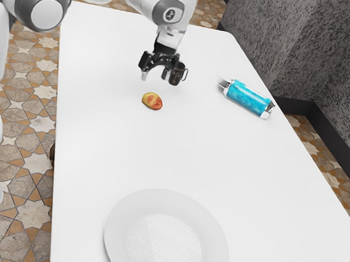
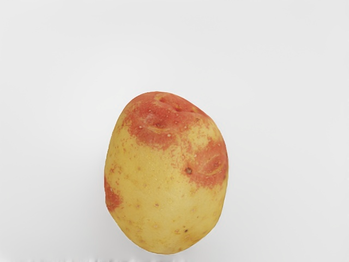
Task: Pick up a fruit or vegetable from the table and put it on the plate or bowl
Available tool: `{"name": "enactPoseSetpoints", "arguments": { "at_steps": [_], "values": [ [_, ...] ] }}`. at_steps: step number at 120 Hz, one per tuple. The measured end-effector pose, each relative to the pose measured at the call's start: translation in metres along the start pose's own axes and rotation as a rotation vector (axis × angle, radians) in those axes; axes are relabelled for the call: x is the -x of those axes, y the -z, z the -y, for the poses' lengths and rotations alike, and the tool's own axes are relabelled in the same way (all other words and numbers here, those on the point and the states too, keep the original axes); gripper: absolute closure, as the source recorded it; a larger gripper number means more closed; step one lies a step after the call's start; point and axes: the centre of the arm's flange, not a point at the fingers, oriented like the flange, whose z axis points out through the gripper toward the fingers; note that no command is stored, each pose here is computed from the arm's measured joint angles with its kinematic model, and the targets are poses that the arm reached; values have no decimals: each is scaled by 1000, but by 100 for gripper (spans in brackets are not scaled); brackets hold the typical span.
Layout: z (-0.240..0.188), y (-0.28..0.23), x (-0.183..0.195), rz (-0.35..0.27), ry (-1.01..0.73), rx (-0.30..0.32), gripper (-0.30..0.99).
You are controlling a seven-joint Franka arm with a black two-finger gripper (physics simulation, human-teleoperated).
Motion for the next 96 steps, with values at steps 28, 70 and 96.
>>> {"name": "enactPoseSetpoints", "arguments": {
  "at_steps": [28, 70, 96],
  "values": [
    [0, -25, -27, -1, -51, -14, 0],
    [2, -43, -19, -4, -28, -31, 0],
    [5, -50, -29, -4, -41, -33, 0]
  ]
}}
